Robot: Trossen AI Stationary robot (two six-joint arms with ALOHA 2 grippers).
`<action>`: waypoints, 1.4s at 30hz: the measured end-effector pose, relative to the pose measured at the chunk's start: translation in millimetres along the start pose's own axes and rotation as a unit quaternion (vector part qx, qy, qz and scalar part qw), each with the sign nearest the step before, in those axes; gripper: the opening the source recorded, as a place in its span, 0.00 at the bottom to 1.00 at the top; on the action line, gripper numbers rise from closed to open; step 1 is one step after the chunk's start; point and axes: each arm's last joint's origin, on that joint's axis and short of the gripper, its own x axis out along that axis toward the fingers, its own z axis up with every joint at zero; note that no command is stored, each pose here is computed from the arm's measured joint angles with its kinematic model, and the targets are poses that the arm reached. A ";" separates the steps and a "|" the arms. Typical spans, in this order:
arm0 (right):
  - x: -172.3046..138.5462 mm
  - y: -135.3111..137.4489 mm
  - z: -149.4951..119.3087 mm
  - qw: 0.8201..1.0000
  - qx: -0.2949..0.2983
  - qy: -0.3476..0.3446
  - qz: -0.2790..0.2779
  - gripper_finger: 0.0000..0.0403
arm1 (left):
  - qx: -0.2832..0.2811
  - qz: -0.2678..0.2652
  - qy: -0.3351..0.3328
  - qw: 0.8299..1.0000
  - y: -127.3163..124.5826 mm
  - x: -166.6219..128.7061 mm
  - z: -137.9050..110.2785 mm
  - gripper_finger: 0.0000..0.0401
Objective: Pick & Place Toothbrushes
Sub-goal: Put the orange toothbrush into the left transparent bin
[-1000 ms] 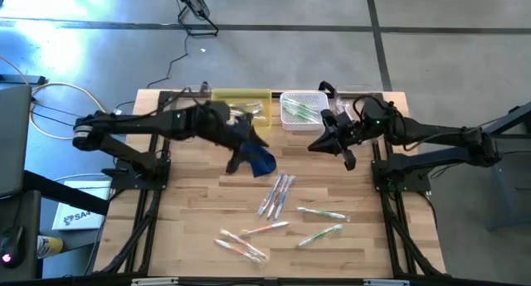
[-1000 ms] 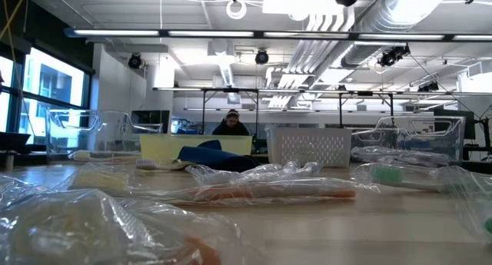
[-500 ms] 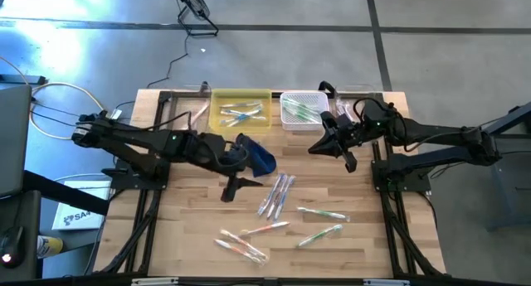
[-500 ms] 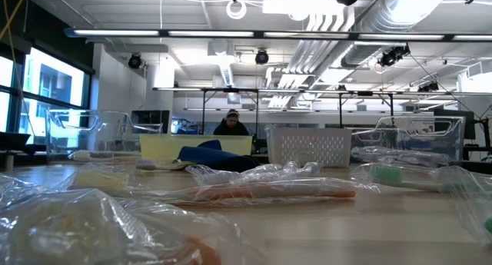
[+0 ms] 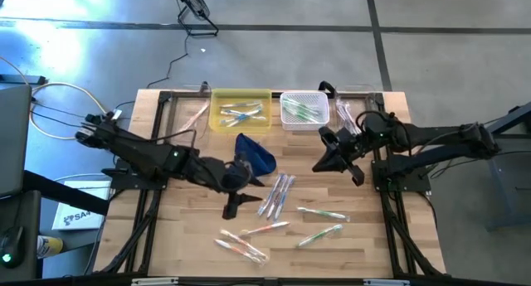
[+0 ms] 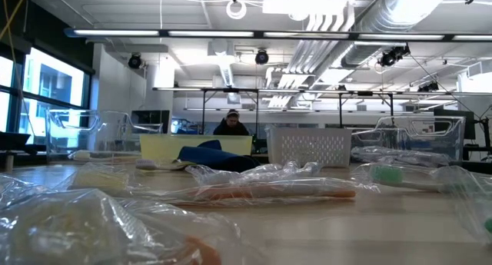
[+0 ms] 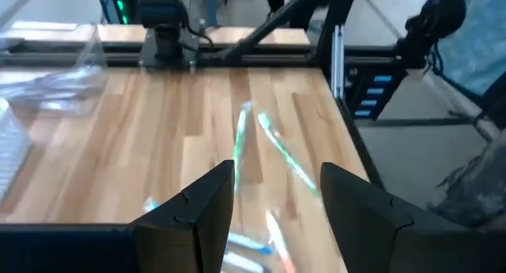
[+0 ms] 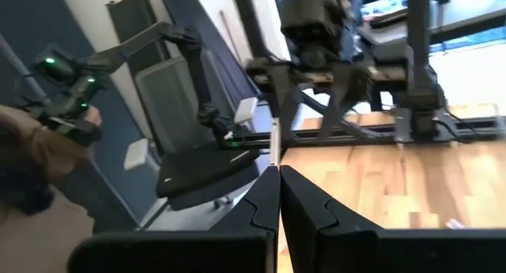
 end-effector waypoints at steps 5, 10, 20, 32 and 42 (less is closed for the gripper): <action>3.9 8.0 -0.6 1.000 -0.006 -0.007 0.007 0.01 | -0.013 0.002 0.011 1.000 -4.1 14.1 -6.1 0.46; 6.6 16.3 1.2 0.999 -0.016 -0.020 0.030 0.01 | -0.025 0.007 0.029 0.999 -4.7 26.7 -13.3 0.46; 11.0 35.9 -2.1 0.996 -0.072 -0.028 0.035 0.01 | -0.041 0.013 0.053 0.998 -5.6 40.4 -23.0 0.46; -24.4 64.2 -1.7 0.994 -0.106 -0.033 0.002 0.01 | -0.047 0.020 0.073 0.996 -5.9 50.3 -31.2 0.46; -39.1 80.0 -9.8 0.996 -0.089 -0.007 0.001 0.01 | -0.072 0.025 0.089 0.993 -7.2 65.8 -41.1 0.46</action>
